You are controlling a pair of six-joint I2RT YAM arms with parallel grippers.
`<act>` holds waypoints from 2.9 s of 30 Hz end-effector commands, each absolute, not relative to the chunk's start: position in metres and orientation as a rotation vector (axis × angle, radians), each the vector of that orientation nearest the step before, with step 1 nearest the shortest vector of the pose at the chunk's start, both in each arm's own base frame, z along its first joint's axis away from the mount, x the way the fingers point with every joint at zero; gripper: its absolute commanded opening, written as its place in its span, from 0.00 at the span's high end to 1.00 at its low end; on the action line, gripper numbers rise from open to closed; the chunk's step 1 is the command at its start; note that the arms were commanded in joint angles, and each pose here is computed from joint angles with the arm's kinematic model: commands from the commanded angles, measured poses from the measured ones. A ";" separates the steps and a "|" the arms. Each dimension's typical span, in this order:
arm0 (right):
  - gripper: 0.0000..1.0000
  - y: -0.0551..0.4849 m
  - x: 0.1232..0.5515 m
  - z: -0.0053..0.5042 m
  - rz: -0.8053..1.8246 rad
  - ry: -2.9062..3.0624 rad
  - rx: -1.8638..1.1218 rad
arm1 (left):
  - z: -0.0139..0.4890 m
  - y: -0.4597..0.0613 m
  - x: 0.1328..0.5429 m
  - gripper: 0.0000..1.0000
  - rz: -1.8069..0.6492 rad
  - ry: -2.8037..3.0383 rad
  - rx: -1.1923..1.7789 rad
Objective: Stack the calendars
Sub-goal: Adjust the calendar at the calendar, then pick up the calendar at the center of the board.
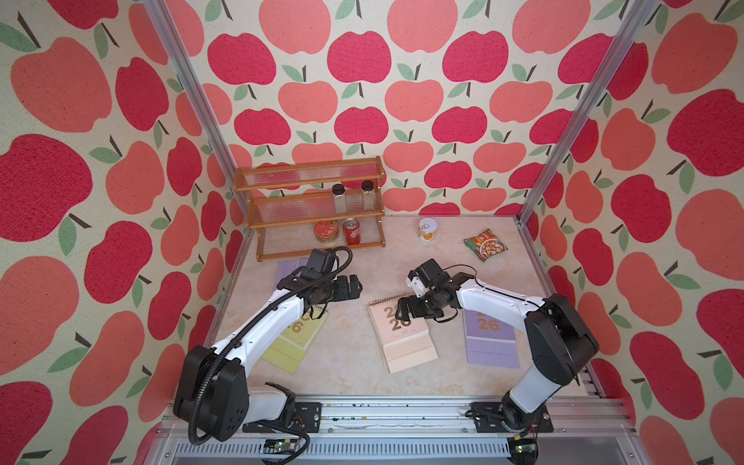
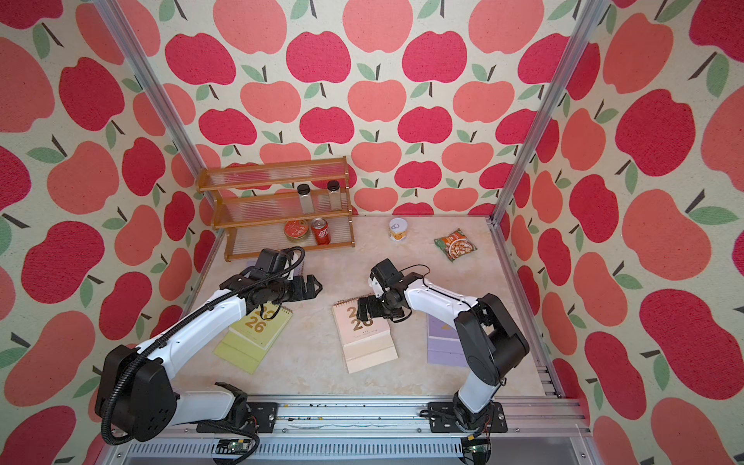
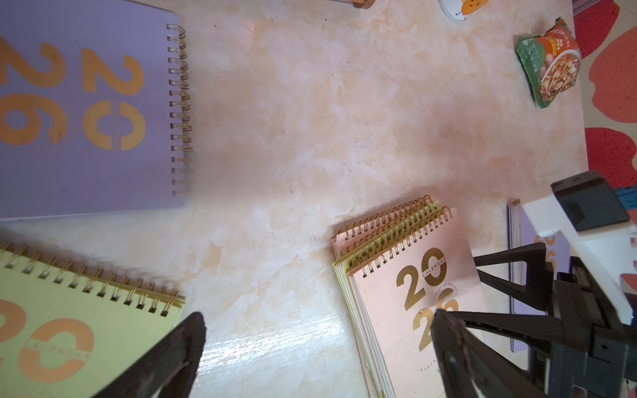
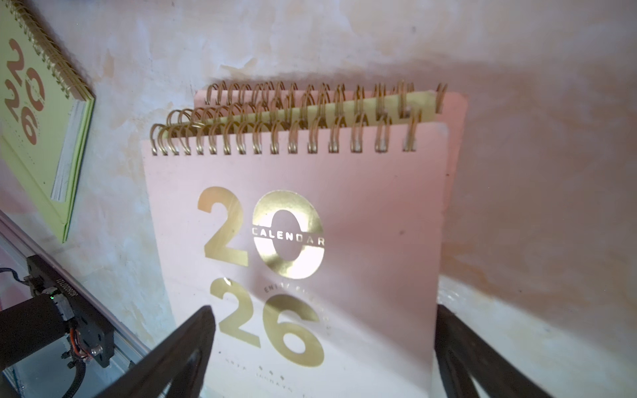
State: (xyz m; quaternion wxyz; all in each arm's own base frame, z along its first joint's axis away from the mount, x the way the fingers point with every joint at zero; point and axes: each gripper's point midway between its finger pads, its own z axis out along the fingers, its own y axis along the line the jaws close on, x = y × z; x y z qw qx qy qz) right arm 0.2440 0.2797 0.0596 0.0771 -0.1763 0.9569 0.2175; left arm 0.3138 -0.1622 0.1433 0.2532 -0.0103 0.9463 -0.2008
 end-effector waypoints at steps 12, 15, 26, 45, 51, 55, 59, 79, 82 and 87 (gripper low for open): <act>0.01 0.260 0.181 0.044 0.675 2.981 -0.503 | 0.145 -0.161 0.325 0.01 -0.558 2.561 0.013; 0.01 0.268 0.178 0.045 0.701 2.980 -0.507 | 0.145 -0.162 0.326 0.01 -0.562 2.560 0.015; 0.01 0.286 0.185 0.052 0.756 2.956 -0.492 | 0.147 -0.161 0.326 0.01 -0.566 2.553 0.019; 0.01 0.303 0.189 0.057 0.809 2.953 -0.513 | 0.159 -0.157 0.334 0.01 -0.571 2.523 0.026; 0.01 0.284 0.174 0.050 0.745 3.005 -0.511 | 0.161 -0.156 0.337 0.01 -0.571 2.519 0.023; 0.01 0.279 0.162 0.046 0.739 3.036 -0.519 | 0.161 -0.155 0.338 0.01 -0.573 2.518 0.024; 0.01 0.284 0.157 0.049 0.745 3.030 -0.537 | 0.162 -0.156 0.340 0.00 -0.576 2.516 0.024; 0.01 0.249 0.200 0.063 0.575 2.966 -0.436 | 0.170 -0.165 0.345 0.01 -0.621 2.483 0.083; 0.01 0.210 0.224 0.069 0.478 2.946 -0.338 | 0.178 -0.171 0.351 0.01 -0.643 2.453 0.118; 0.01 0.133 0.259 0.074 0.345 2.909 -0.087 | 0.194 -0.192 0.364 0.01 -0.672 2.403 0.216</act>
